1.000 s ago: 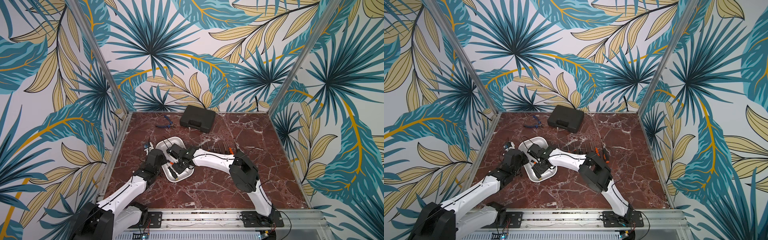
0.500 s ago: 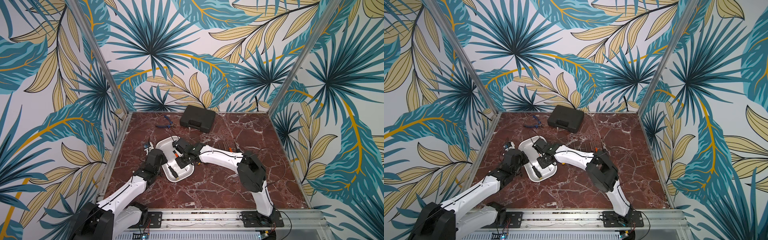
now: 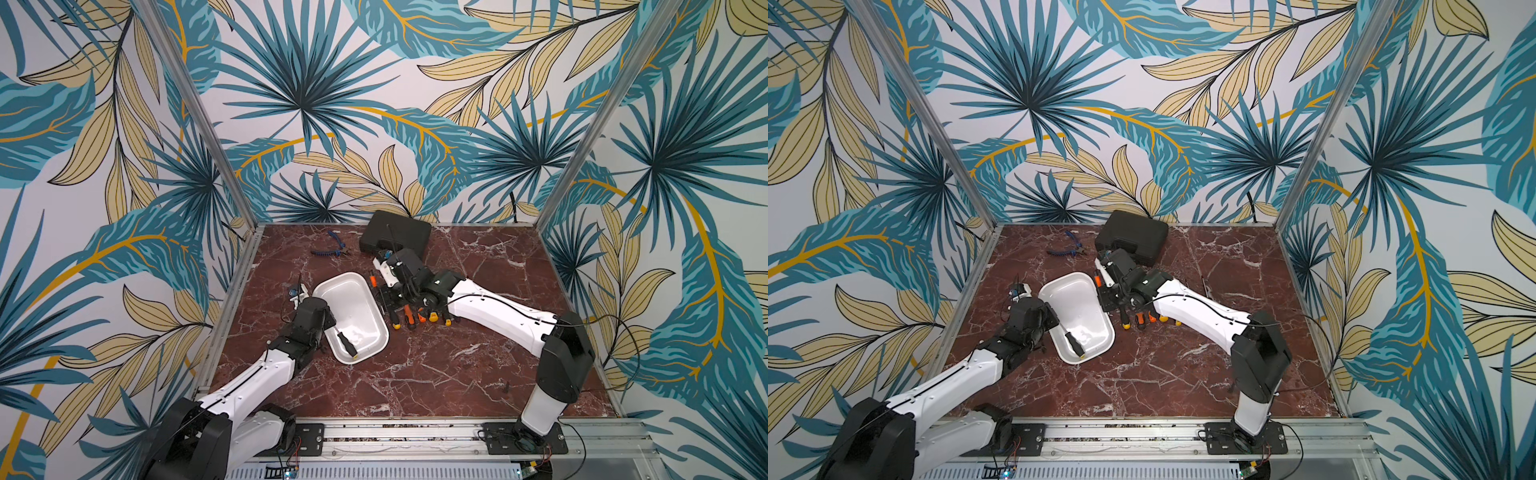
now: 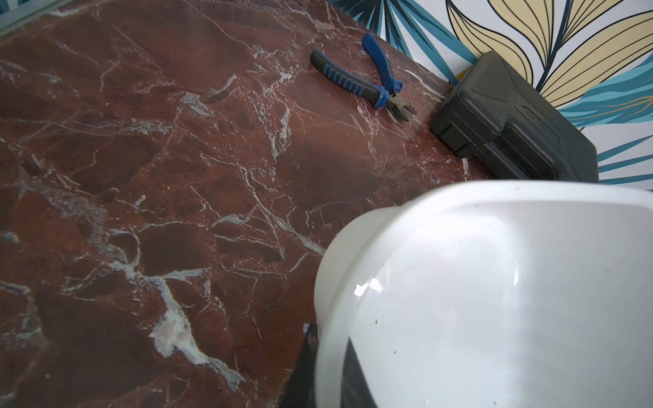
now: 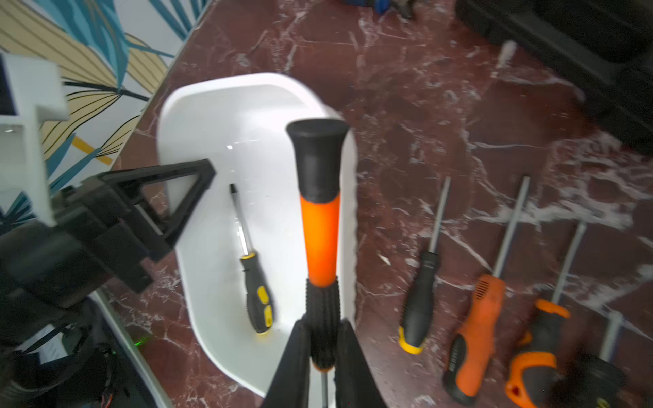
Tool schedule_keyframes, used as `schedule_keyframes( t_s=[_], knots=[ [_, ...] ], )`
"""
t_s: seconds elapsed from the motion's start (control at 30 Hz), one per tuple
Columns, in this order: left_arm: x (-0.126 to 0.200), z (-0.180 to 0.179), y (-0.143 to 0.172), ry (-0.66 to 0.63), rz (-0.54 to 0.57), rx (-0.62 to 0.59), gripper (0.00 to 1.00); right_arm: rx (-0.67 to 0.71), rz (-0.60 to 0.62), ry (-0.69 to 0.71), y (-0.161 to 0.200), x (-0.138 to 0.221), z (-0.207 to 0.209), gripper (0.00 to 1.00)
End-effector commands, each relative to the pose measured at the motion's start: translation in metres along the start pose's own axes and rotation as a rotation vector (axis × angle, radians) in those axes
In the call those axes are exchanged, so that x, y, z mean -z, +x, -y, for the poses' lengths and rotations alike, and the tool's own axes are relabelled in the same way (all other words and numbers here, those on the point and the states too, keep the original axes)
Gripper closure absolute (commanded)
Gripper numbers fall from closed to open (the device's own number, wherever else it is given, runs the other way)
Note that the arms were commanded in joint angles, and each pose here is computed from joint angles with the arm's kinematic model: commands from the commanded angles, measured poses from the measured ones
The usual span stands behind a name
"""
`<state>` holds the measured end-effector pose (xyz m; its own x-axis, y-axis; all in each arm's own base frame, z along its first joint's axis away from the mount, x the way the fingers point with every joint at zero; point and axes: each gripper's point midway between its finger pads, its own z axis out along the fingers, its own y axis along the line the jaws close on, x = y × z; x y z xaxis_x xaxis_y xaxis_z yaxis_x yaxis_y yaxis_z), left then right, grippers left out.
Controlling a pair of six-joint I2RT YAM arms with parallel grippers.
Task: Take out the screwdriver from the storage box
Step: Pick up the socket head from the storage box, then place the socket head at the center of the board.
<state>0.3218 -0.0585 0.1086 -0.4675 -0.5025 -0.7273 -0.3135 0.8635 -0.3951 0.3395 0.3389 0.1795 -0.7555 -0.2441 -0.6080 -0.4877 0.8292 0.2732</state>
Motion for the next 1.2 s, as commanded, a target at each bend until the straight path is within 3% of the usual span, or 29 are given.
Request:
schedule_keyframes(
  t_s=[0.0,0.23,0.5,0.7,0.93,1.17],
  knots=[
    [0.002,0.016,-0.021,0.05,0.056,0.04,1.0,-0.068,-0.032,0.119,0.015,0.016,0.066,0.92],
    [0.0,0.015,-0.018,0.051,0.048,0.04,1.0,-0.137,-0.148,0.358,0.055,0.043,0.182,0.92],
    [-0.001,0.016,-0.018,0.058,0.042,0.042,1.0,-0.242,-0.287,0.496,0.092,0.051,0.265,0.92],
    [0.0,0.014,-0.017,0.052,0.04,0.041,1.0,-0.28,-0.359,0.602,0.107,0.064,0.307,0.92],
    [-0.002,0.013,-0.015,0.052,0.033,0.043,1.0,-0.34,-0.342,0.647,0.104,0.085,0.338,0.92],
    [-0.004,0.013,-0.013,0.053,0.029,0.042,1.0,-0.343,-0.459,0.646,0.127,0.069,0.353,0.92]
  ],
)
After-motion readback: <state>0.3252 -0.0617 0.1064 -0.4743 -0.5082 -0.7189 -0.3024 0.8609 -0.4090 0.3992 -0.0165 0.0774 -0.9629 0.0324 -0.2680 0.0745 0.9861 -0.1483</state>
